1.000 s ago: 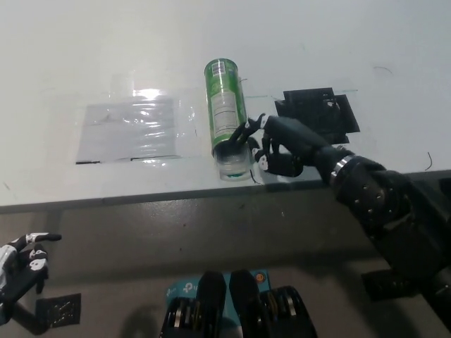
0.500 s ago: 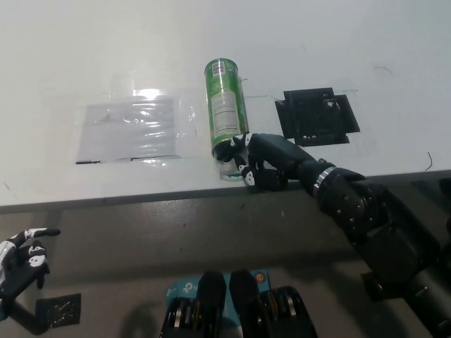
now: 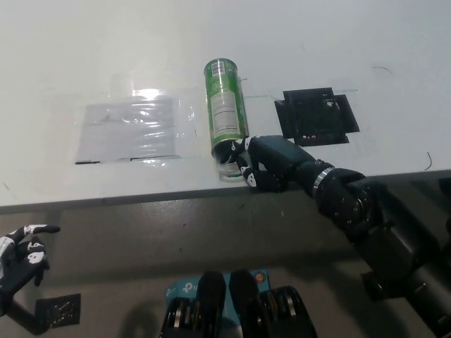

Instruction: The robot uses its right hand finger to pull out the chips tray kept inside a container in the middle of the desk

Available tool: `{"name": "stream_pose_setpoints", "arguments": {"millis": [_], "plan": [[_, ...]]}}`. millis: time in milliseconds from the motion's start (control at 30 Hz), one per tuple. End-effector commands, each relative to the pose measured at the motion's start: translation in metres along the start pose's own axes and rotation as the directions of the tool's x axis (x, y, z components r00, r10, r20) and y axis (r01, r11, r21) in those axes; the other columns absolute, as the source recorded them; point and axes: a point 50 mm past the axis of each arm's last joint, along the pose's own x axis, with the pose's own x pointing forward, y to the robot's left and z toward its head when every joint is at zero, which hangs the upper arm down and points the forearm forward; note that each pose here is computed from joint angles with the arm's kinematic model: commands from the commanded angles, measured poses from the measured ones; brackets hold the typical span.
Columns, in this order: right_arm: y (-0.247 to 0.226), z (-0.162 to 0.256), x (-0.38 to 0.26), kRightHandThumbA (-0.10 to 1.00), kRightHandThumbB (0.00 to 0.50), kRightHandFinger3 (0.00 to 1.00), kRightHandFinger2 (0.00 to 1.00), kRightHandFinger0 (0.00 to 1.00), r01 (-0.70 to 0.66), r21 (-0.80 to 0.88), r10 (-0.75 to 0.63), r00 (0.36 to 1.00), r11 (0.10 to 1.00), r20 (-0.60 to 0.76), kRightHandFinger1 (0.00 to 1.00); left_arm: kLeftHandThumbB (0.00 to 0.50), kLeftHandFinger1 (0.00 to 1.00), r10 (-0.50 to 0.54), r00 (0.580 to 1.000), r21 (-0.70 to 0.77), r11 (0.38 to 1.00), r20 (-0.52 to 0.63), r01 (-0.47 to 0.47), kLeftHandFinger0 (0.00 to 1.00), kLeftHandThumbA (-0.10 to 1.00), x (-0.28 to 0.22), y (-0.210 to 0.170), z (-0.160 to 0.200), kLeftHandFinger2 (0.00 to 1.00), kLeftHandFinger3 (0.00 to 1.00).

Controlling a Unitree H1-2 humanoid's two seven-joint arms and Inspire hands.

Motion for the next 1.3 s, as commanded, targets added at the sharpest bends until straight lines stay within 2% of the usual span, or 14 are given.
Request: {"name": "stream_pose_setpoints", "arguments": {"millis": [0, 133, 233, 267, 333, 367, 400, 467, 567, 633, 733, 933, 1133, 1267], "plan": [[-0.014, 0.004, 0.000, -0.10, 0.142, 0.69, 0.63, 0.12, 0.023, -0.047, -0.021, 0.999, 0.999, 0.049, 0.25, 0.082, 0.14, -0.002, 0.999, 0.031, 1.000, 0.054, 0.001, 0.14, -0.03, 0.002, 0.010, 0.021, 0.20, 0.57], [0.000, 0.008, -0.006, -0.10, 0.132, 0.71, 0.65, 0.24, 0.003, -0.017, -0.002, 0.998, 1.000, 0.069, 0.35, 0.068, 0.15, 0.001, 0.999, 0.036, 0.999, 0.053, -0.002, 0.16, -0.04, 0.002, 0.010, 0.021, 0.20, 0.57], [0.011, 0.013, -0.010, -0.10, 0.120, 0.69, 0.69, 0.26, -0.017, 0.090, 0.009, 0.997, 0.996, 0.080, 0.37, 0.056, 0.15, 0.003, 0.998, 0.035, 0.999, 0.058, -0.005, 0.16, -0.06, 0.004, 0.011, 0.023, 0.20, 0.58], [0.019, 0.014, -0.016, -0.10, 0.124, 0.70, 0.72, 0.31, -0.031, 0.098, 0.022, 0.995, 0.995, 0.093, 0.44, 0.061, 0.15, 0.004, 0.998, 0.035, 0.999, 0.059, -0.006, 0.15, -0.05, 0.004, 0.012, 0.023, 0.19, 0.57], [0.027, 0.015, -0.027, -0.10, 0.111, 0.72, 0.72, 0.23, -0.051, 0.078, 0.045, 0.996, 0.996, 0.079, 0.38, 0.078, 0.15, 0.003, 0.998, 0.034, 0.999, 0.060, -0.005, 0.15, -0.03, 0.005, 0.011, 0.023, 0.19, 0.56], [0.029, 0.016, -0.032, -0.10, 0.122, 0.74, 0.71, 0.13, -0.048, 0.031, 0.046, 0.996, 0.998, 0.072, 0.29, 0.074, 0.14, 0.004, 0.998, 0.031, 1.000, 0.061, -0.006, 0.15, -0.04, 0.004, 0.012, 0.023, 0.18, 0.57], [0.032, 0.016, -0.037, -0.10, 0.126, 0.75, 0.70, 0.18, -0.052, 0.017, 0.051, 0.997, 0.998, 0.066, 0.34, 0.074, 0.15, 0.007, 0.998, 0.035, 0.999, 0.057, -0.009, 0.16, -0.03, 0.004, 0.012, 0.023, 0.19, 0.57], [0.040, 0.016, -0.044, -0.10, 0.129, 0.74, 0.66, 0.07, -0.055, 0.039, 0.053, 0.997, 0.998, 0.057, 0.24, 0.069, 0.16, 0.007, 0.998, 0.033, 0.999, 0.056, -0.009, 0.17, -0.04, 0.003, 0.013, 0.023, 0.21, 0.57], [0.047, 0.015, -0.050, -0.10, 0.132, 0.72, 0.64, 0.11, -0.050, 0.058, 0.047, 0.997, 0.997, 0.056, 0.27, 0.068, 0.16, 0.005, 0.998, 0.037, 0.999, 0.057, -0.007, 0.17, -0.04, 0.004, 0.014, 0.024, 0.21, 0.58], [0.052, 0.016, -0.056, -0.10, 0.127, 0.74, 0.68, 0.22, -0.055, 0.067, 0.051, 0.997, 0.996, 0.051, 0.38, 0.084, 0.17, 0.005, 0.998, 0.042, 0.999, 0.057, -0.008, 0.18, -0.03, 0.004, 0.014, 0.024, 0.22, 0.58], [0.054, 0.018, -0.063, -0.10, 0.125, 0.78, 0.71, 0.32, -0.069, 0.090, 0.065, 0.997, 0.993, 0.047, 0.44, 0.066, 0.17, 0.005, 0.998, 0.049, 0.999, 0.059, -0.008, 0.18, -0.03, 0.004, 0.013, 0.025, 0.22, 0.59], [0.054, 0.018, -0.067, -0.10, 0.118, 0.77, 0.69, 0.25, -0.062, 0.092, 0.058, 0.997, 0.994, 0.046, 0.38, 0.060, 0.17, 0.006, 0.998, 0.035, 0.999, 0.062, -0.008, 0.18, -0.04, 0.005, 0.013, 0.024, 0.21, 0.57], [0.055, 0.021, -0.072, -0.10, 0.119, 0.77, 0.70, 0.26, -0.074, 0.095, 0.072, 0.997, 0.993, 0.025, 0.39, 0.068, 0.17, 0.003, 0.998, 0.035, 0.999, 0.056, -0.005, 0.19, -0.04, 0.005, 0.011, 0.024, 0.21, 0.58], [0.058, 0.018, -0.076, -0.10, 0.118, 0.76, 0.67, 0.18, -0.074, 0.099, 0.072, 0.997, 0.992, 0.024, 0.32, 0.075, 0.16, 0.010, 0.998, 0.032, 0.999, 0.056, -0.012, 0.18, -0.05, 0.004, 0.011, 0.024, 0.20, 0.57]]}}
